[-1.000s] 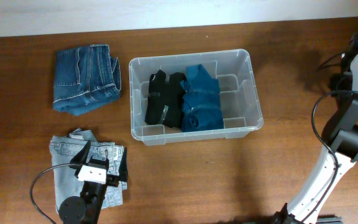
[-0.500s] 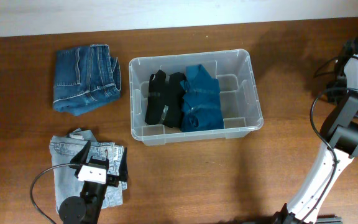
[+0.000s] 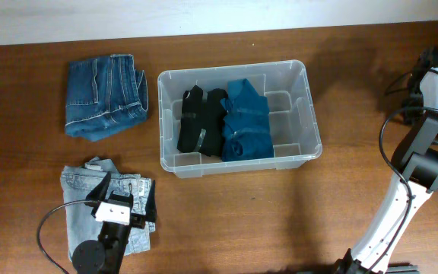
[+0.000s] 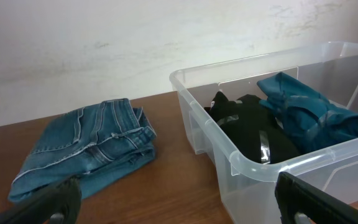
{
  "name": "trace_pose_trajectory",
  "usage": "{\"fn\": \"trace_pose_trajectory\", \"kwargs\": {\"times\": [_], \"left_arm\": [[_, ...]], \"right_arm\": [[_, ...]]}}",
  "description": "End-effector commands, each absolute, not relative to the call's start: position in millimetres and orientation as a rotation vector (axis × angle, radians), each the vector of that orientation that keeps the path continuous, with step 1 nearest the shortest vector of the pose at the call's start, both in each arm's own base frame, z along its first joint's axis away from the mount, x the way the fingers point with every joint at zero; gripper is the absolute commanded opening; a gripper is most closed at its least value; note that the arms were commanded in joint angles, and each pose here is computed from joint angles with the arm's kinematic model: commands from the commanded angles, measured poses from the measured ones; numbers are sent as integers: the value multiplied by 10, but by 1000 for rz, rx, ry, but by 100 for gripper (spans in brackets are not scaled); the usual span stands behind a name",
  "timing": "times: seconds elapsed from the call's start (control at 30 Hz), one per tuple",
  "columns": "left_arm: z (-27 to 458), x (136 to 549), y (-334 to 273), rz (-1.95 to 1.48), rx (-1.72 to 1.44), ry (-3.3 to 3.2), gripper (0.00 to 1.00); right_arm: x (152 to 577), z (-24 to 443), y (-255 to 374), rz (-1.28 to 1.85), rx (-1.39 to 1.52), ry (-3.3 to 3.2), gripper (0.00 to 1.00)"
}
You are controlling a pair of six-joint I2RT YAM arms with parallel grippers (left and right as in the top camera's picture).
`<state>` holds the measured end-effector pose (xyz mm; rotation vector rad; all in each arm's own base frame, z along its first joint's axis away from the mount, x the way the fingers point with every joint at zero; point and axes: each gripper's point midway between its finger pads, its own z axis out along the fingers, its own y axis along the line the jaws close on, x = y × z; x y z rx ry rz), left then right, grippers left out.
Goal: Pack container
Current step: 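Move the right gripper to the black garment at right and grasp it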
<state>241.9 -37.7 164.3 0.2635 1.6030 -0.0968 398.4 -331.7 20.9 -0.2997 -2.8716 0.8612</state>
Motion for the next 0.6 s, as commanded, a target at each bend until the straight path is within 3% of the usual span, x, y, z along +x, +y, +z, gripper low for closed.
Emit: {"fn": "trace_pose_trajectory", "kwargs": {"times": [0.0,0.17,0.2,0.23,0.3,0.4,0.57], "left_arm": [[1623,2420,-371,-84,276,1602,99],[1623,2420,-371,-84,276,1602,99],[1623,2420,-371,-84,276,1602,99],[1623,2420,-371,-84,276,1602,99],[1623,2420,-371,-84,276,1602,99],[1623,2420,-371,-84,276,1602,99],[1623,2420,-371,-84,276,1602,99]], "right_arm": [[3923,-101,-3248,746,-292,-2870,59],[3905,-234,-3203,668,-350,-2891,44],[3907,-244,-3196,654,-371,-2898,37],[3904,-260,-3181,626,-410,-2909,23],[3869,-260,-3175,621,-463,-2897,11],[3841,-233,-3173,620,-523,-2887,4],[3900,132,-3207,666,-697,-2914,4]]}}
